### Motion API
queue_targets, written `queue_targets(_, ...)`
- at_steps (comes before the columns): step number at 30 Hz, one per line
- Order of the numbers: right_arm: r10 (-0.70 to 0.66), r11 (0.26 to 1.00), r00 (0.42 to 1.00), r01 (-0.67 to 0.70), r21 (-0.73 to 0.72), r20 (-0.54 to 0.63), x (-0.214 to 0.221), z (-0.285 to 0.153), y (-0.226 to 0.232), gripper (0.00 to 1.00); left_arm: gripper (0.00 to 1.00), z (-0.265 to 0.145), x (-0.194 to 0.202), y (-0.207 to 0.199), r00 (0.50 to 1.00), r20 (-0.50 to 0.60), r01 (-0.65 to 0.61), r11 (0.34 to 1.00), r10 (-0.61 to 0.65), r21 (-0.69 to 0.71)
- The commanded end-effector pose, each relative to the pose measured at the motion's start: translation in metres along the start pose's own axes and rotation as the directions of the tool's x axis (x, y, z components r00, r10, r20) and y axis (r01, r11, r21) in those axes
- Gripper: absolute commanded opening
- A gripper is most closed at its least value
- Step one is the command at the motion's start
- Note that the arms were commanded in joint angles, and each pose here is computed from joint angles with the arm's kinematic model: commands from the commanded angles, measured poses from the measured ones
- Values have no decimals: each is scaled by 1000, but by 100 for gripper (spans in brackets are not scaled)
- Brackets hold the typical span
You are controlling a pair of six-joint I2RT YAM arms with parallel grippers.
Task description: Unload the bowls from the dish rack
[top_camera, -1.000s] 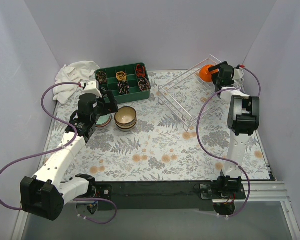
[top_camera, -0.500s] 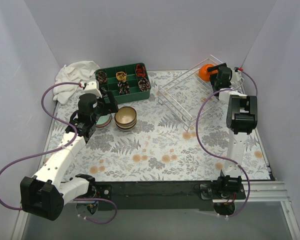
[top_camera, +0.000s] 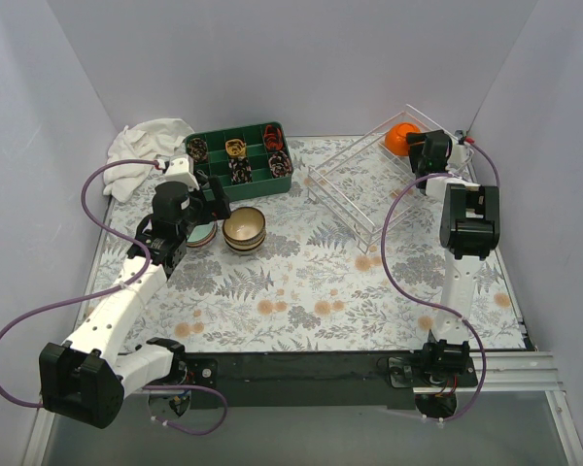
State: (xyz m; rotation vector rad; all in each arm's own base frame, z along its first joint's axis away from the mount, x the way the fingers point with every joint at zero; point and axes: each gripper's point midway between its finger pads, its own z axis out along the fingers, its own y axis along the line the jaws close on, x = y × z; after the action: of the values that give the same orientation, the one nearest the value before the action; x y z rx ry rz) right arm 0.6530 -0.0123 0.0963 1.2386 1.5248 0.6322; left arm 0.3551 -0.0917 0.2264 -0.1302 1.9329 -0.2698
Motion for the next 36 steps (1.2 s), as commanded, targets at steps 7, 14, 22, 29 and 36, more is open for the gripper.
queue_targets(7, 10, 1000, 1000, -10, 1, 8, -6, -24, -10, 53, 98, -4, -5, -5, 1000, 19, -12, 1000, 12, 27)
queue_targets(14, 2, 996, 1000, -4, -85, -31, -14, -50, 15, 48, 98, -9, -9, -7, 999, 40, -12, 999, 10, 42)
queue_targets(22, -105, 982, 994, 97, -161, -42, -22, -83, 42, 47, 98, -12, -13, -8, 998, 58, -10, 999, 7, 51)
queue_targets(29, -208, 952, 972, 176, -249, -108, -12, -108, 58, 45, 98, -15, -15, -11, 998, 66, -8, 998, 4, 66)
queue_targets(36, -341, 891, 934, 286, -353, -104, -13, -140, 80, 45, 98, -14, -14, -13, 998, 59, -9, 997, 5, 77)
